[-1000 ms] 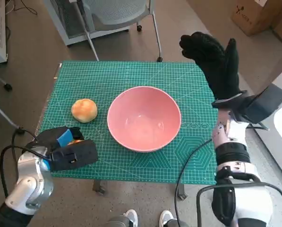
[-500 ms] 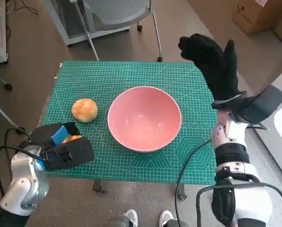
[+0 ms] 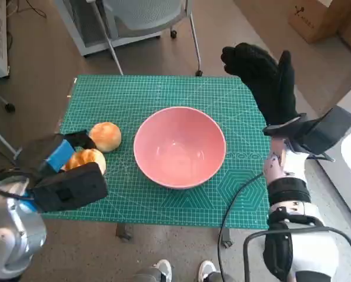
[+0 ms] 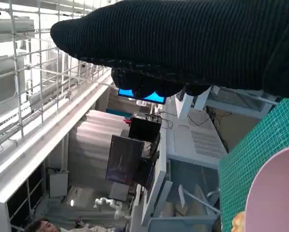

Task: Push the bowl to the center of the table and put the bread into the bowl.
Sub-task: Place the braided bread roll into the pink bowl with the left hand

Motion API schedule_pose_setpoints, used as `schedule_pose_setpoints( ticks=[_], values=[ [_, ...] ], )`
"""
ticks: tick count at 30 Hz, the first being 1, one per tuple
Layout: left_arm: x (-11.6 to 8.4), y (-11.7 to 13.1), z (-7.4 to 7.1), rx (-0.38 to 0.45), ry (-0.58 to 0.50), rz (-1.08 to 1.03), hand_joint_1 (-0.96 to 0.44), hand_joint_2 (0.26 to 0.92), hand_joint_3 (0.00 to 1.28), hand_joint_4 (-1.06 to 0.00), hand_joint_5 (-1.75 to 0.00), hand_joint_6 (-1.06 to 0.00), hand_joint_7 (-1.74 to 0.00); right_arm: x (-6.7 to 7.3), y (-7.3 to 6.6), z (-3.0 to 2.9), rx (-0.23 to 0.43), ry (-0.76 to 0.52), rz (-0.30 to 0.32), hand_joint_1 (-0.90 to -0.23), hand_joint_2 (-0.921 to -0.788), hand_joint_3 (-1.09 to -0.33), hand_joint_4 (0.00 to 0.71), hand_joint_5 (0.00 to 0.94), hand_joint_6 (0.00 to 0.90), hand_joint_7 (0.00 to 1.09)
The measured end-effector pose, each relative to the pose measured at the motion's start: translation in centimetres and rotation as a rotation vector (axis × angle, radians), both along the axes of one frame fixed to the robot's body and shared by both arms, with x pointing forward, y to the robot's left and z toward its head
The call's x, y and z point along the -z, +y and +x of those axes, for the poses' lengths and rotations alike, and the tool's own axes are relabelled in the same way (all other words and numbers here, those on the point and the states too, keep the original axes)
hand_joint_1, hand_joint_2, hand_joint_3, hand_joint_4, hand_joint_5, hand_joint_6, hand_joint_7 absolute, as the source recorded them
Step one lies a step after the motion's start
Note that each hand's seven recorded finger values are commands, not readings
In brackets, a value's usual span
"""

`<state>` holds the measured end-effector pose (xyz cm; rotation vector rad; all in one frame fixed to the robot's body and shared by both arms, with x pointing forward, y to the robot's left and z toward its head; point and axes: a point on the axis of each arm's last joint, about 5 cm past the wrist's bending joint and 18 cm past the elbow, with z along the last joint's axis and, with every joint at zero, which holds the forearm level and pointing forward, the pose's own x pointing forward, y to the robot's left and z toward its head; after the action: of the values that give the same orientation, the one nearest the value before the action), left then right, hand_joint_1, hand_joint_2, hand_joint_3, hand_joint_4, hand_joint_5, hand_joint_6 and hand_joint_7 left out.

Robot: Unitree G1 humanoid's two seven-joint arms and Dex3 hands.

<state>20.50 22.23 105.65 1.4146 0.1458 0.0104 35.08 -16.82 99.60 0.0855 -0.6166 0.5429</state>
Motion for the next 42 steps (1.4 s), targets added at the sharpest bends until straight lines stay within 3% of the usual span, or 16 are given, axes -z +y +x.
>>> schedule_pose_setpoints(
  ticks=[10,15,24,30,42],
  values=[
    [-2.9,-1.8,0.4,0.085,-0.157,0.024,0.00,0.908,0.02,-0.79,-0.99,-0.70,-1.17,0.1,0.2,-0.01,0.006,0.004,-0.001,-0.709,-0.921,-0.697,0.234,0.003,0.363,0.00],
    [-3.4,-3.1,1.9,0.143,-0.180,0.023,0.00,0.917,0.01,-0.77,-0.99,-0.69,-1.19,0.2,0.2,-0.11,0.033,-0.002,-0.006,-0.721,-0.921,-0.691,0.223,0.000,0.357,0.00],
    [-1.9,-6.4,5.0,0.256,-0.094,0.029,0.00,0.920,0.07,-0.69,-1.16,-0.61,-1.18,0.8,0.0,-0.49,0.057,-0.013,-0.028,-0.711,-0.921,-0.699,0.210,0.000,0.355,0.00],
    [-1.3,-8.3,7.0,0.311,-0.058,0.006,0.00,0.918,0.06,-0.70,-1.22,-0.64,-1.09,1.1,-0.2,-0.63,0.066,-0.012,-0.028,-0.710,-0.921,-0.705,0.205,0.000,0.349,0.00],
    [2.1,-9.8,10.8,0.333,0.049,-0.123,0.00,0.919,0.06,-0.69,-1.29,-0.67,-0.99,1.3,-1.0,-0.78,0.064,-0.017,-0.010,-0.665,-0.921,-0.719,0.156,0.001,0.348,0.00]
  ],
)
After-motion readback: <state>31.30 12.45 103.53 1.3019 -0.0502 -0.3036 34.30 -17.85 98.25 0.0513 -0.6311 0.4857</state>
